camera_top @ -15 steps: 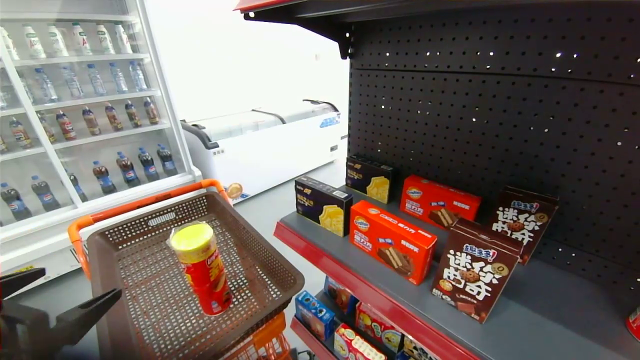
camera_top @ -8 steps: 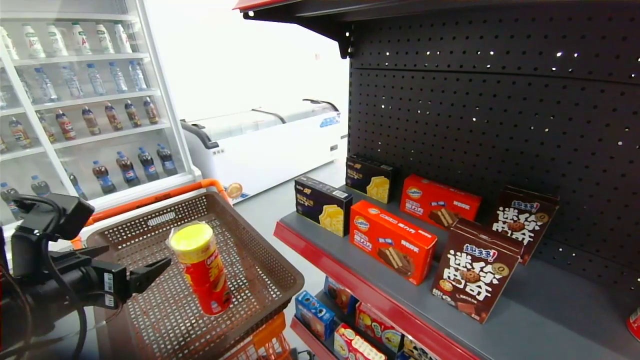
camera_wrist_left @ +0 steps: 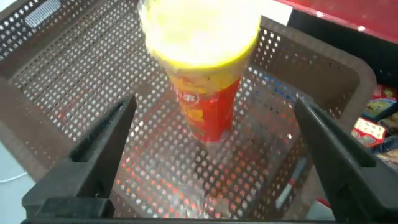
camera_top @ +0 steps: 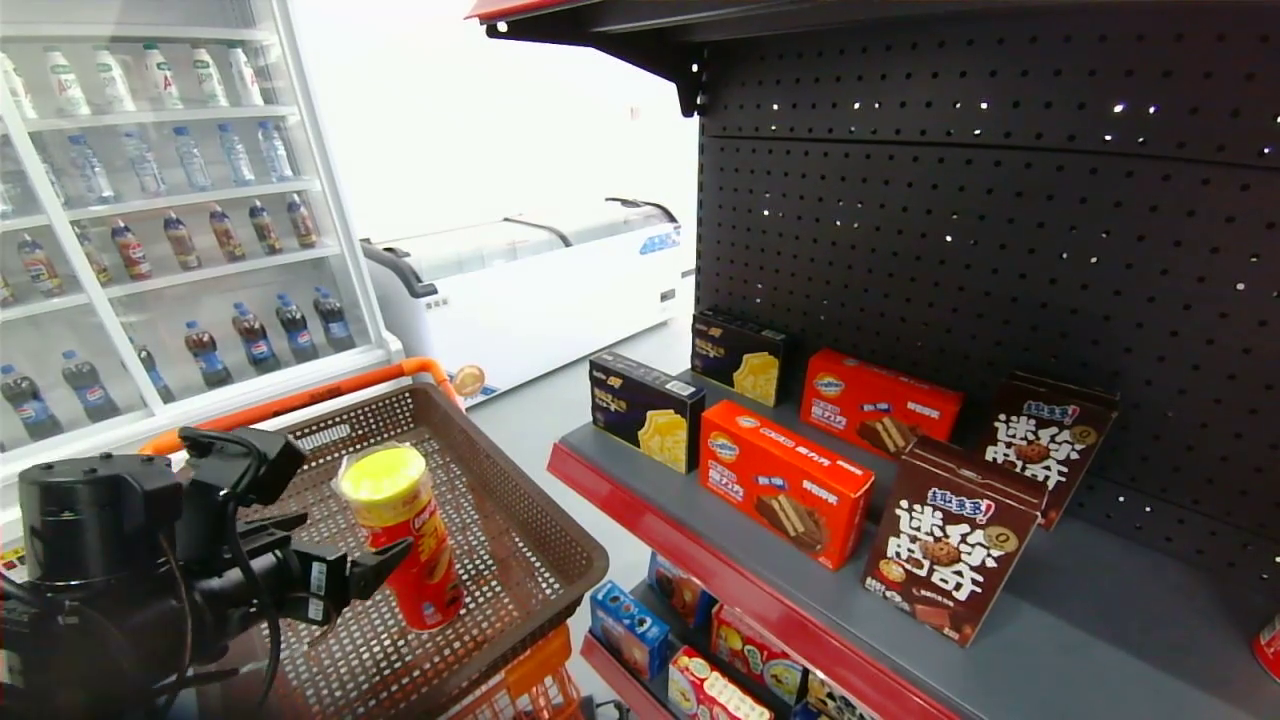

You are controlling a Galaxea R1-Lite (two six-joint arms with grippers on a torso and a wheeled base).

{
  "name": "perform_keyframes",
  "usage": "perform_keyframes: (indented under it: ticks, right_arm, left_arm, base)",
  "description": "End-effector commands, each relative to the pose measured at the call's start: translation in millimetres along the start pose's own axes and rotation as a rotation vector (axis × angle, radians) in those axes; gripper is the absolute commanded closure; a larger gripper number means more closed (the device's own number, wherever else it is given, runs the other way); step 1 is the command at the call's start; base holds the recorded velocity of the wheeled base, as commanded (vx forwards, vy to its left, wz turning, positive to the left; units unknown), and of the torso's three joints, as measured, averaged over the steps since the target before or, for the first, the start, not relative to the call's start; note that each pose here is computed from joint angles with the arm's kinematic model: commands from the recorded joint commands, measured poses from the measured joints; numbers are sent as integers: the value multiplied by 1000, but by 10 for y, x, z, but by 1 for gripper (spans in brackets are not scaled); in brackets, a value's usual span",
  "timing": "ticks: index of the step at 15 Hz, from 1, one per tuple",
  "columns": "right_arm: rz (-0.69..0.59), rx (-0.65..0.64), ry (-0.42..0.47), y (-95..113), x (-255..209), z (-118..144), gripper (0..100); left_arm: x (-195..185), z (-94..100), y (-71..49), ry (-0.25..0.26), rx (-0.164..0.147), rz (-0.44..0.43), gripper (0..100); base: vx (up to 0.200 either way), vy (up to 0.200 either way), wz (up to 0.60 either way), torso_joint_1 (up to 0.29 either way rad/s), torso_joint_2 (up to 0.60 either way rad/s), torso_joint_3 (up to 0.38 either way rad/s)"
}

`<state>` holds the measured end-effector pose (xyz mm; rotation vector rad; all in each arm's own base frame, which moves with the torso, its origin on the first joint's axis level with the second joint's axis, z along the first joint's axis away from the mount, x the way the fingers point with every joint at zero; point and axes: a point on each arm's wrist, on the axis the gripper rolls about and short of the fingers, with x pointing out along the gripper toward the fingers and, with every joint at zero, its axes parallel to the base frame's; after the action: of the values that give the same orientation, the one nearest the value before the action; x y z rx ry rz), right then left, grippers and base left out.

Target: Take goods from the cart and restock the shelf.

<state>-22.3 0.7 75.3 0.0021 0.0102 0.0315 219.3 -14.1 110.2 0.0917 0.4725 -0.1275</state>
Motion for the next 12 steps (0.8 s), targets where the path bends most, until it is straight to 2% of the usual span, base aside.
perform_keyframes:
  ticks: [1, 4, 7, 12]
  right_arm:
    - [1, 0, 1, 0, 0, 0, 0]
    - [1, 0, 1, 0, 0, 0, 0]
    - [1, 0, 1, 0, 0, 0, 0]
    - [1, 0, 1, 0, 0, 0, 0]
  left_arm:
    - [215, -149, -12, 51, 0, -8, 0]
    - [362, -227, -12, 12, 2, -3, 0]
    - [529, -395, -35, -48, 12, -3, 0]
    - [734, -466, -86, -61, 23, 8, 0]
  base:
    - [0, 0, 0, 0, 0, 0]
    - [0, 0, 0, 0, 0, 0]
    - [0, 0, 0, 0, 0, 0]
    - [0, 0, 0, 0, 0, 0]
